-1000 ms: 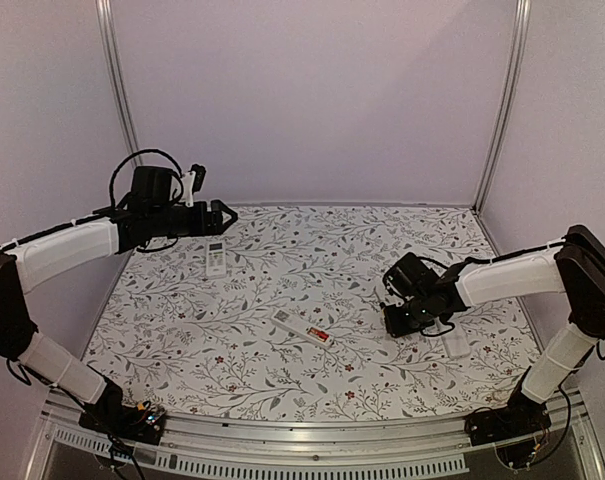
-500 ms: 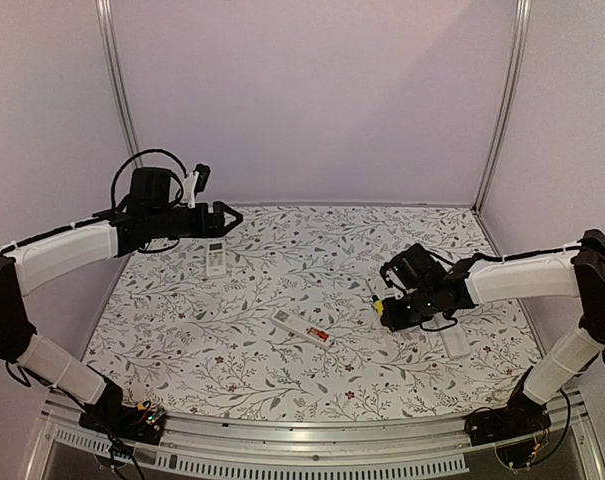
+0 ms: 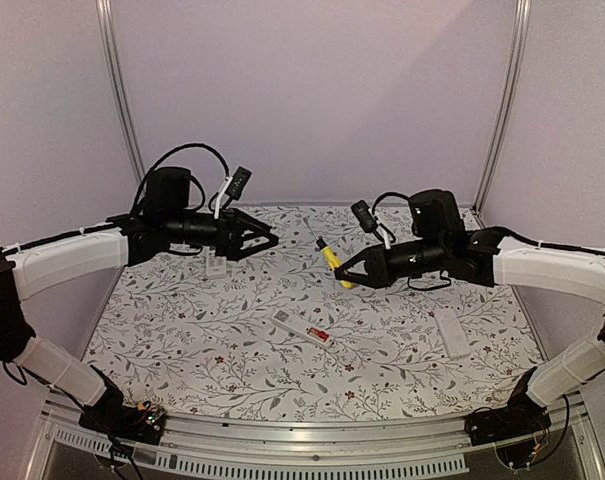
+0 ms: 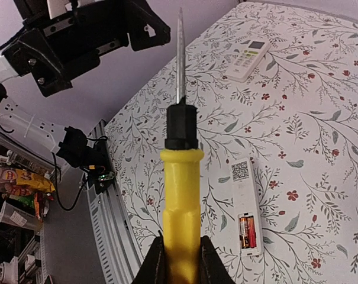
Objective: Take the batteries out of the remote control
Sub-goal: Pick up the screwdriver from the center of the board, then pass from the right arm to the left
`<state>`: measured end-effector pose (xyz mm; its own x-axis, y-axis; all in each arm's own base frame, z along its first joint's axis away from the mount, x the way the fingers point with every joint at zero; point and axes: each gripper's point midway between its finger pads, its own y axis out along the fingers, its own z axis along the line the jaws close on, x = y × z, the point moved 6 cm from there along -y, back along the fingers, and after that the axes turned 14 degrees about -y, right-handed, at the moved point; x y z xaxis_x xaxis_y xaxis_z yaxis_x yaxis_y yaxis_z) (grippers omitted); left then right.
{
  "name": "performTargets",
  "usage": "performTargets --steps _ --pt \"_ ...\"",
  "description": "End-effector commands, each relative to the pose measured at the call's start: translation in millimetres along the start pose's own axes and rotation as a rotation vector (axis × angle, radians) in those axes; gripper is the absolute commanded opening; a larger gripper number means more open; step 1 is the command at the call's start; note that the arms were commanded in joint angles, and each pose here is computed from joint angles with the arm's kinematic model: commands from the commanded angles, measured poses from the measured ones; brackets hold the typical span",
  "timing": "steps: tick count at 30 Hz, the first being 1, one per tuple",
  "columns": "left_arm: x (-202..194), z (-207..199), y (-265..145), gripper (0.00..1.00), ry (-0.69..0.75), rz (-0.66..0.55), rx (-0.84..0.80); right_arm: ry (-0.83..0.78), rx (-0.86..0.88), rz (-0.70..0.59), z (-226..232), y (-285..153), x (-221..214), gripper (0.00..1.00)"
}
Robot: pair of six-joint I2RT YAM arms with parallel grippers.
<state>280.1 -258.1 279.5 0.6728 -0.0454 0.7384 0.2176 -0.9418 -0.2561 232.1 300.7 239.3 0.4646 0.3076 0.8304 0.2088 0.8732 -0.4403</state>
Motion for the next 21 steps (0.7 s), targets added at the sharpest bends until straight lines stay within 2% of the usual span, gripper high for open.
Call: performTargets --steps 1,5,11,17,21 --pt "-8 -11 7 0.91 0.007 0.052 -0.138 -0.075 0.251 -0.052 29 0 22 0.03" --pt "-9 -16 8 0.91 -0.007 0.065 -0.191 -0.059 0.332 -0.027 34 6 20 0.03" --pt "-12 -20 8 0.90 -0.026 0.076 -0.252 -0.041 0.350 0.002 33 14 16 0.03" --pt "-14 -13 13 0.81 -0.069 0.091 -0.253 -0.048 0.364 0.027 35 22 15 0.03" --pt "-15 -12 16 0.71 -0.082 0.101 -0.264 -0.046 0.361 0.044 33 28 11 0.02"
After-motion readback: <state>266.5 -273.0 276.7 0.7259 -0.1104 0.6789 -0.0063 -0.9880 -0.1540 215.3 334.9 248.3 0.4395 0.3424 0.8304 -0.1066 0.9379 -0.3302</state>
